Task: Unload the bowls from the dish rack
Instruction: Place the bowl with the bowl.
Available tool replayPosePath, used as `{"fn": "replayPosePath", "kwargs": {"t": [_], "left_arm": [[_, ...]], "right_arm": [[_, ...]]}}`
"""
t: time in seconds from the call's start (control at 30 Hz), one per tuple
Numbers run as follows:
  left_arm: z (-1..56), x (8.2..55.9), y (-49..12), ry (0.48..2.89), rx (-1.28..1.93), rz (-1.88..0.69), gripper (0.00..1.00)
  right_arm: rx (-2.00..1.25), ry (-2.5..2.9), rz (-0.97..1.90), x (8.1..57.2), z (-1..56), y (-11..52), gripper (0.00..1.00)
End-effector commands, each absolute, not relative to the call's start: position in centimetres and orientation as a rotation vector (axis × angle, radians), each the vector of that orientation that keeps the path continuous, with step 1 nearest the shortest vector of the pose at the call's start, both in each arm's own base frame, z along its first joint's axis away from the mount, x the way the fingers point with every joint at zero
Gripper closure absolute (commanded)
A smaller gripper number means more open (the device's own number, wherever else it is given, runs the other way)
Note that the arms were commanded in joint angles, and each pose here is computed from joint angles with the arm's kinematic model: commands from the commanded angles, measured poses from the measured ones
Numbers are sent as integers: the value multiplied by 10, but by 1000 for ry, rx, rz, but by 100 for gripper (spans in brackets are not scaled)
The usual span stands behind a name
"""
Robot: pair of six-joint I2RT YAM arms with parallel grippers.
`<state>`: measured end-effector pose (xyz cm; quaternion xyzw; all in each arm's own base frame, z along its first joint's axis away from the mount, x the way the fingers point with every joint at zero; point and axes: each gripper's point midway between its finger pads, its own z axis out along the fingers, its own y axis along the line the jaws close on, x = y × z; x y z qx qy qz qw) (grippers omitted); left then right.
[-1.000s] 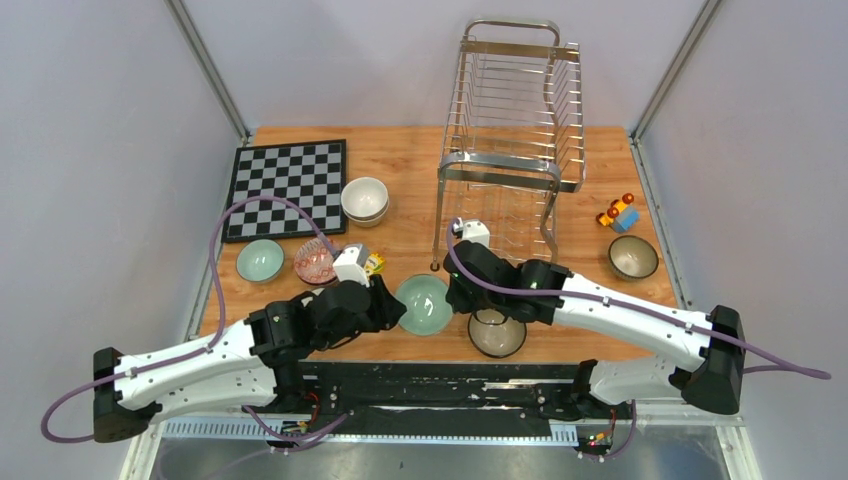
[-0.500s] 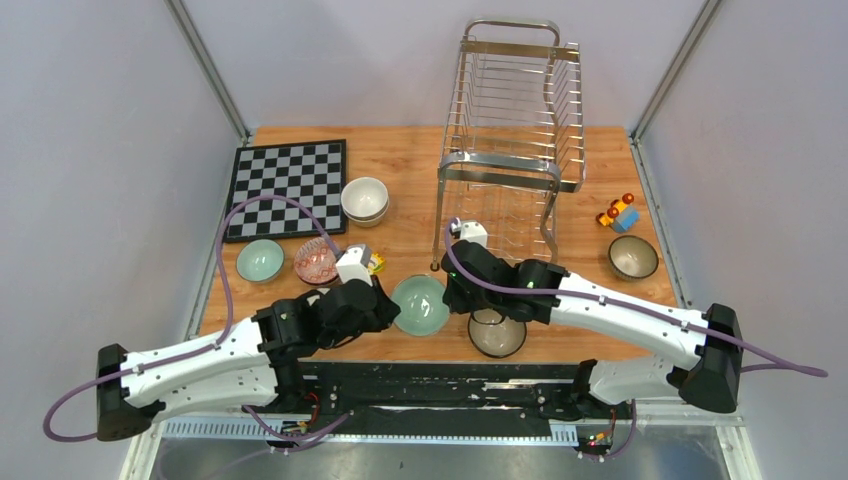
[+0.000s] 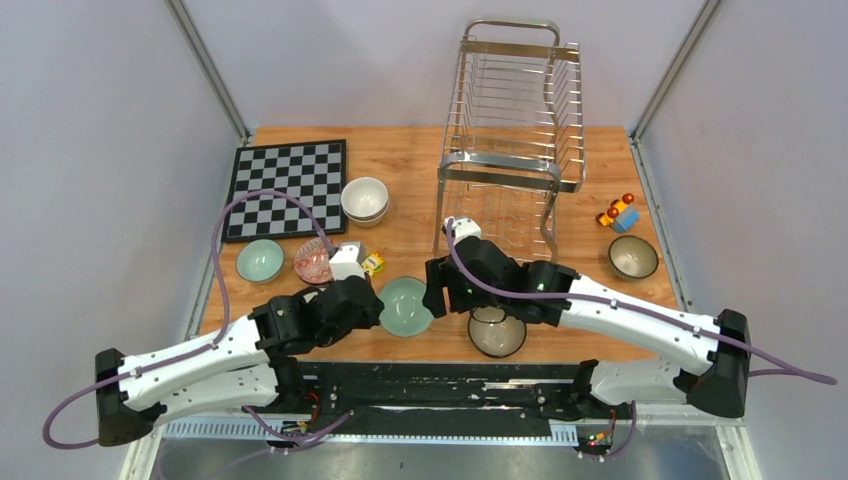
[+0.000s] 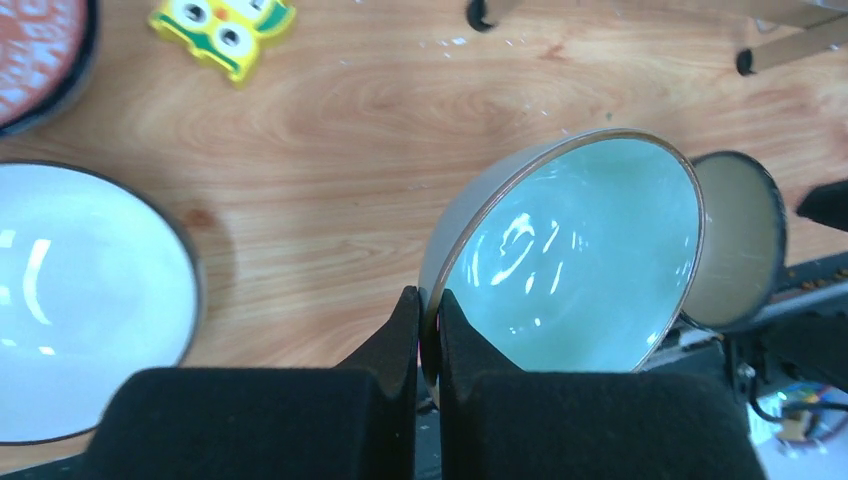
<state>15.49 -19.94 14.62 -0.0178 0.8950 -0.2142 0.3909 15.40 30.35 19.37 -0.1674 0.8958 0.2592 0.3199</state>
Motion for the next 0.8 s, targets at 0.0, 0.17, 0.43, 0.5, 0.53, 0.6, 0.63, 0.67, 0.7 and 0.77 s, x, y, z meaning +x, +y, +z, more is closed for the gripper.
{"fn": "replayPosePath", "kwargs": {"t": [0.0, 0.17, 0.43, 0.5, 0.53, 0.6, 0.63, 0.67, 0.7, 0.77], "left_arm": [[192, 180, -185, 2162, -101, -527, 100], [216, 206, -148, 2121, -173, -466, 100], [250, 259, -64, 2035, -522, -413, 100], [255, 267, -46, 1987, -629, -445, 100], [254, 270, -39, 1976, -666, -446, 100], [246, 275, -15, 1957, -773, -389, 100], [242, 276, -5, 1938, -827, -378, 100], [238, 277, 4, 1908, -878, -378, 100], [235, 277, 13, 1875, -930, -380, 100], [228, 275, 31, 1818, -1020, -358, 100]], "right_arm": [[-589, 2249, 709, 153, 217, 299, 25], [-670, 2191, 689, 146, 219, 279, 22], [-680, 2181, 681, 135, 196, 254, 25], [-686, 2176, 679, 133, 190, 249, 26], [-697, 2174, 679, 132, 188, 248, 26], [-726, 2170, 678, 129, 184, 246, 26], [-744, 2169, 684, 127, 183, 246, 27], [-763, 2169, 691, 125, 182, 246, 27], [-779, 2171, 697, 123, 180, 247, 27], [-801, 2180, 717, 118, 177, 248, 28]]}}
